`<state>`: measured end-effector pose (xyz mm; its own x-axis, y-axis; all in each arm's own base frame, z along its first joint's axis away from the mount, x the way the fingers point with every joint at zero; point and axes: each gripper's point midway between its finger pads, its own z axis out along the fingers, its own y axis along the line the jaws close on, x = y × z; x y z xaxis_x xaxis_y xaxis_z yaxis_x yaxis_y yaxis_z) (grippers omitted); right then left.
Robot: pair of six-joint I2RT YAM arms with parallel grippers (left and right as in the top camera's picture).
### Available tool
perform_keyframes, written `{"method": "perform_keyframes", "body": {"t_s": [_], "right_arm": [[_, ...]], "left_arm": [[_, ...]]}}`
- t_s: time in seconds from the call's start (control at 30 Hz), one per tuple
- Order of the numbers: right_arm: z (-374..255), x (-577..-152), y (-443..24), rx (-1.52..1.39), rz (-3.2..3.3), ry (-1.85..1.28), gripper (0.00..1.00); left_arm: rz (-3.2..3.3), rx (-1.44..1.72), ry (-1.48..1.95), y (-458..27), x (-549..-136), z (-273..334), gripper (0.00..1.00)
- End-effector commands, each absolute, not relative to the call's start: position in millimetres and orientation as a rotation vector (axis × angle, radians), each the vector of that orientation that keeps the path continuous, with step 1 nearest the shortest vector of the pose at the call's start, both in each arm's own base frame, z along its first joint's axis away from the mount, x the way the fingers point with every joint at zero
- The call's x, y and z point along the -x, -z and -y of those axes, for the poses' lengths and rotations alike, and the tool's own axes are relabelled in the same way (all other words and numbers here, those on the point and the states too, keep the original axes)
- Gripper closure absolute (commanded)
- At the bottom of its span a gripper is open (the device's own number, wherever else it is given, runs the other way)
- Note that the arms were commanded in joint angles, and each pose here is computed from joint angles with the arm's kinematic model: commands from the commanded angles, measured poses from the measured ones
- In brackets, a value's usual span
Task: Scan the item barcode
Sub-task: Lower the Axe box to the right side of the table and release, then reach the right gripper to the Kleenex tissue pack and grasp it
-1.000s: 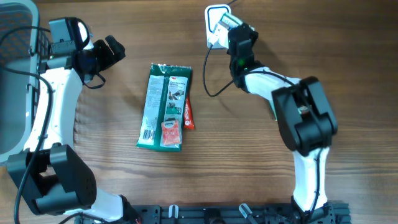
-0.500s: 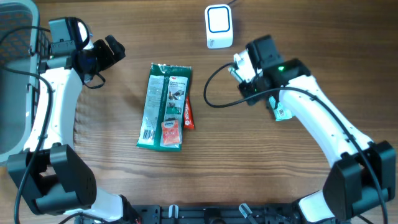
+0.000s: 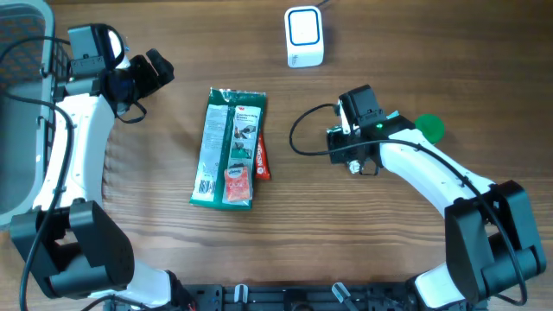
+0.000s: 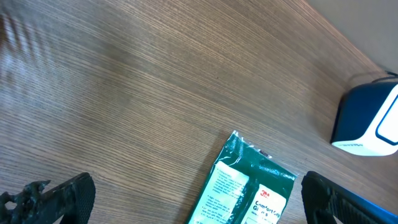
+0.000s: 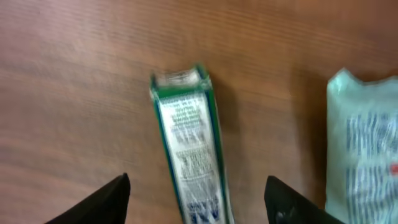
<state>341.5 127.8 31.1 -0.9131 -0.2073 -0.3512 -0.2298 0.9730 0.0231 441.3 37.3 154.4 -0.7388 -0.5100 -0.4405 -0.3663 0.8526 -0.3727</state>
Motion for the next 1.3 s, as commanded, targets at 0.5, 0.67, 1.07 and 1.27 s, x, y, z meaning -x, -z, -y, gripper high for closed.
{"method": "perform_keyframes", "body": {"t_s": [0.5,0.67,1.07,1.27], "right_arm": [[-65,-372,-36,0.099,-2.662,0.437,0.43],[-61,-382,-69,0.087,-2.572,0.455,0.43],[-283,-327,-140,0.351,-2.570,-0.902,0.43],[-343,-267,-81,0.467,-2.758,-0.886,0.45]], "left_arm": [[-2.494,0.618,0.348,-151,-441,-38,0.00],[-2.494,0.618,0.348,-151,-441,-38,0.00],[-2.494,0.618,0.348,-151,-441,-38,0.00],[-2.494,0.618,0.348,-151,-441,-38,0.00]]}}
